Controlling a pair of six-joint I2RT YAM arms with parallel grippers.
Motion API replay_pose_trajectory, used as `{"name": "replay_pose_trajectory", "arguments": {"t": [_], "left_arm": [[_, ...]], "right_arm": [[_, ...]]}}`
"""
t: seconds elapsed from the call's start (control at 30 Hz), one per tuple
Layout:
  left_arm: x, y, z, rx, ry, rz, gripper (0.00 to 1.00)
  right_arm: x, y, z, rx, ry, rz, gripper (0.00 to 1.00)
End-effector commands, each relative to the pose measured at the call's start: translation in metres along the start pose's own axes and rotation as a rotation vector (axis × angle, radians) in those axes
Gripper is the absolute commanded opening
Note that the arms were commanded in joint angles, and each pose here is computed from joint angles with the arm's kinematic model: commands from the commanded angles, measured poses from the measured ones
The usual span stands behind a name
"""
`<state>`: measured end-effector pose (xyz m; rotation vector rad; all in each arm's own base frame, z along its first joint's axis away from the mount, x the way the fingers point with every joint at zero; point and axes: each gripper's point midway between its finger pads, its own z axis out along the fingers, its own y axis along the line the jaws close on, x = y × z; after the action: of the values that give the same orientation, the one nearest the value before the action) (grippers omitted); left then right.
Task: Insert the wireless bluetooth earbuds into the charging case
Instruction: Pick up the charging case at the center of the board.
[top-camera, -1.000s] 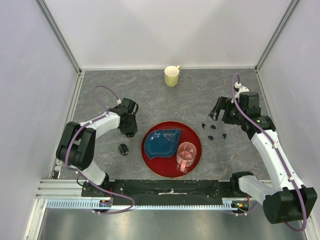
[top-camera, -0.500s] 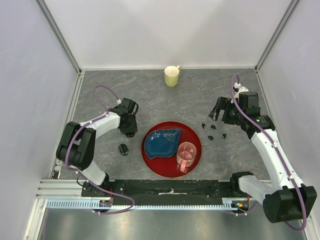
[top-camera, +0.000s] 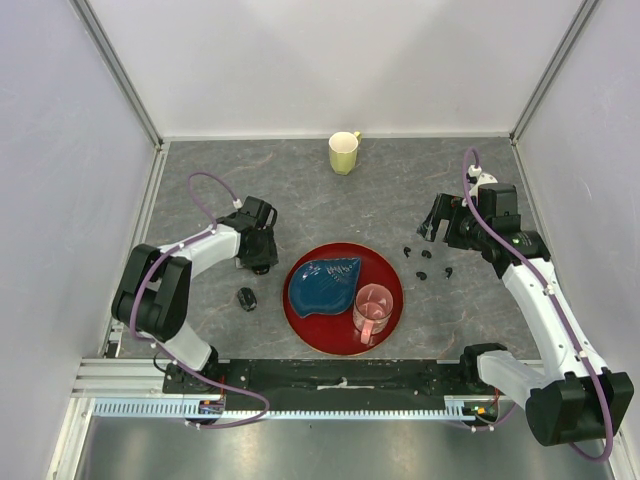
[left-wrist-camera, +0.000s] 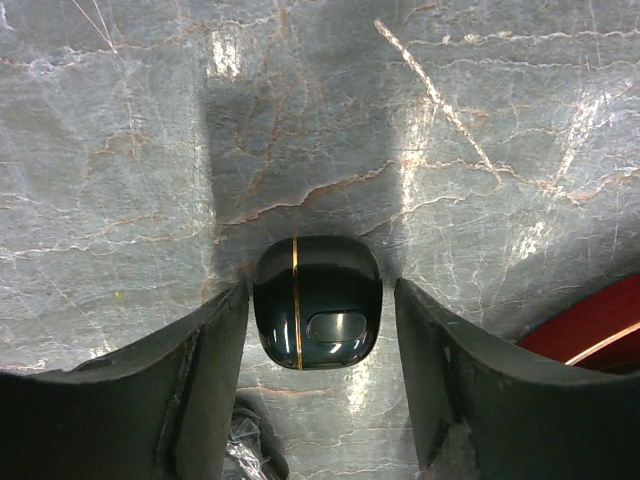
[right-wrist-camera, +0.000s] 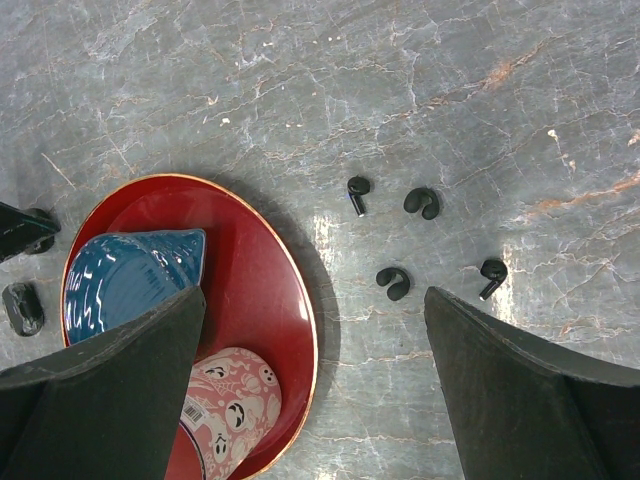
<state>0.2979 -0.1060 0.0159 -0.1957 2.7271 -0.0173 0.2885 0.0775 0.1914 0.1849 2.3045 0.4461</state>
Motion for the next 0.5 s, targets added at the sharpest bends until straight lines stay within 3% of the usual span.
{"name": "replay_pose_trajectory", "arguments": {"t": [0.0, 0.2, 0.47], "left_arm": [[-0.0007, 0.0006, -0.0055, -0.004, -0.028, -0.037, 0.68], [0.0046, 0.0022, -0.0057, 0.002, -0.032, -0.053, 0.64], [0.0048, 0.0028, -0.0055, 0.002, -0.038, -0.056, 0.49]], "right_arm": [[-0.001, -0.0009, -0.0002, 0.006, -0.005, -0.006, 0.98], [-0.0004, -0.0002, -0.0003, 0.002, -0.002, -0.004, 0.98], [0.0012, 0.0001, 0.0001, -0.001, 0.002, -0.006, 0.98]]}}
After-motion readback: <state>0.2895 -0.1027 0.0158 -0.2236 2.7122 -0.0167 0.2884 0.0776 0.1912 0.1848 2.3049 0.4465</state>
